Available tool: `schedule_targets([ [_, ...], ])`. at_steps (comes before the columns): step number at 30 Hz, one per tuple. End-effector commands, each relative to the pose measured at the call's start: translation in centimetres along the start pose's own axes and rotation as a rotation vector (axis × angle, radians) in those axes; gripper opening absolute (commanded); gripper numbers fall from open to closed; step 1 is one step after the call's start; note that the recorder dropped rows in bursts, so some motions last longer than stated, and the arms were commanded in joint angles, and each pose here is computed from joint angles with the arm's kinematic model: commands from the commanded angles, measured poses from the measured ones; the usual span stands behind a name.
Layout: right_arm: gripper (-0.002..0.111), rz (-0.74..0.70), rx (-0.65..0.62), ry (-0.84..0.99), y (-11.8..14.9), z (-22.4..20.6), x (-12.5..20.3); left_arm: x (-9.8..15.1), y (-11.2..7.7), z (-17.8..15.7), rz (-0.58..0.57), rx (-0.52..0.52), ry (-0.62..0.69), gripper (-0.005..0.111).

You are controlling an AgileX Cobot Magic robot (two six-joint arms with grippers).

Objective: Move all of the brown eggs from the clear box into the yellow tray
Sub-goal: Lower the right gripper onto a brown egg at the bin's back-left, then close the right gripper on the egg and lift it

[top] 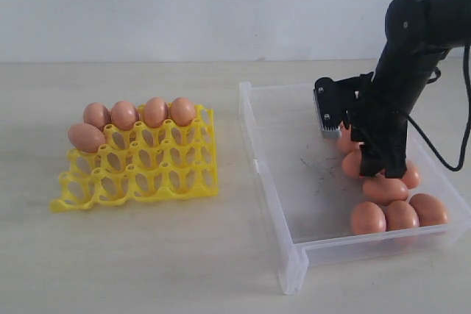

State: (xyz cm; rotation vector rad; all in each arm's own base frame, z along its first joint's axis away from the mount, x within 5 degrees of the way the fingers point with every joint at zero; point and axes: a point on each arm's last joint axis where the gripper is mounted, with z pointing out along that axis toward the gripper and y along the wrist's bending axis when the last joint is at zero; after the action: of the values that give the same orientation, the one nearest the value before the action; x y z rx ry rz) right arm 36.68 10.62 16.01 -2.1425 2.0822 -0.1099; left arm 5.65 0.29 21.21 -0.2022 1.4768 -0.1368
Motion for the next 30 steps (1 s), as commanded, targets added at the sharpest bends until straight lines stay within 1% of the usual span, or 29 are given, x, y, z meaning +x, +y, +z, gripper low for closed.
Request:
schedule_targets([
  [1, 0.058, -0.012, -0.015, 0.004, -0.2, 2.0, 0.0, -0.1, 0.0, 0.0, 0.005, 0.005, -0.004, 0.004],
  [7, 0.058, -0.011, -0.032, 0.009, -0.2, 3.8, 0.0, -0.1, 0.0, 0.0, 0.005, 0.005, -0.004, 0.004],
  [10, 0.058, -0.011, -0.018, 0.006, -0.3, 4.0, 0.0, -0.1, 0.0, 0.0, 0.005, 0.005, -0.004, 0.004],
  [11, 0.057, -0.007, -0.016, 0.004, -0.3, 4.0, 0.0, -0.1, 0.0, 0.0, 0.005, 0.005, -0.004, 0.004],
  [12, 0.054, 0.003, -0.016, 0.004, -0.3, 4.0, 0.0, -0.1, 0.0, 0.0, 0.005, 0.005, -0.004, 0.004],
  [13, 0.047, 0.021, -0.021, 0.004, -0.3, 4.0, 0.0, -0.1, 0.0, 0.0, 0.005, 0.005, -0.004, 0.004],
  [15, 0.027, 0.067, -0.038, -0.009, -0.1, 4.0, -0.2, -0.1, 0.0, 0.0, 0.005, 0.005, -0.004, 0.004],
  [16, 0.011, 0.108, -0.043, -0.026, -0.1, 4.0, -0.3, -0.1, 0.0, 0.0, 0.005, 0.005, -0.004, 0.004],
  [17, 0.000, 0.162, -0.038, -0.046, -0.2, 4.0, -0.5, -0.1, 0.0, 0.0, 0.005, 0.005, -0.004, 0.004],
  [19, 0.001, 0.266, 0.004, -0.097, -0.6, 3.9, -0.9, -0.1, 0.0, 0.0, 0.005, 0.005, -0.004, 0.004],
  [24, 0.000, 0.411, 0.091, -0.240, -1.7, 2.4, -2.0, -0.1, 0.0, 0.0, 0.005, 0.005, -0.004, 0.004],
  [26, 0.000, 0.488, 0.110, -0.310, -2.0, 1.5, -2.4, -0.1, 0.0, 0.0, 0.005, 0.005, -0.004, 0.004],
  [30, 0.000, 0.626, 0.109, -0.429, -2.4, 0.1, -2.5, -0.1, 0.0, 0.0, 0.005, 0.005, -0.004, 0.004],
])
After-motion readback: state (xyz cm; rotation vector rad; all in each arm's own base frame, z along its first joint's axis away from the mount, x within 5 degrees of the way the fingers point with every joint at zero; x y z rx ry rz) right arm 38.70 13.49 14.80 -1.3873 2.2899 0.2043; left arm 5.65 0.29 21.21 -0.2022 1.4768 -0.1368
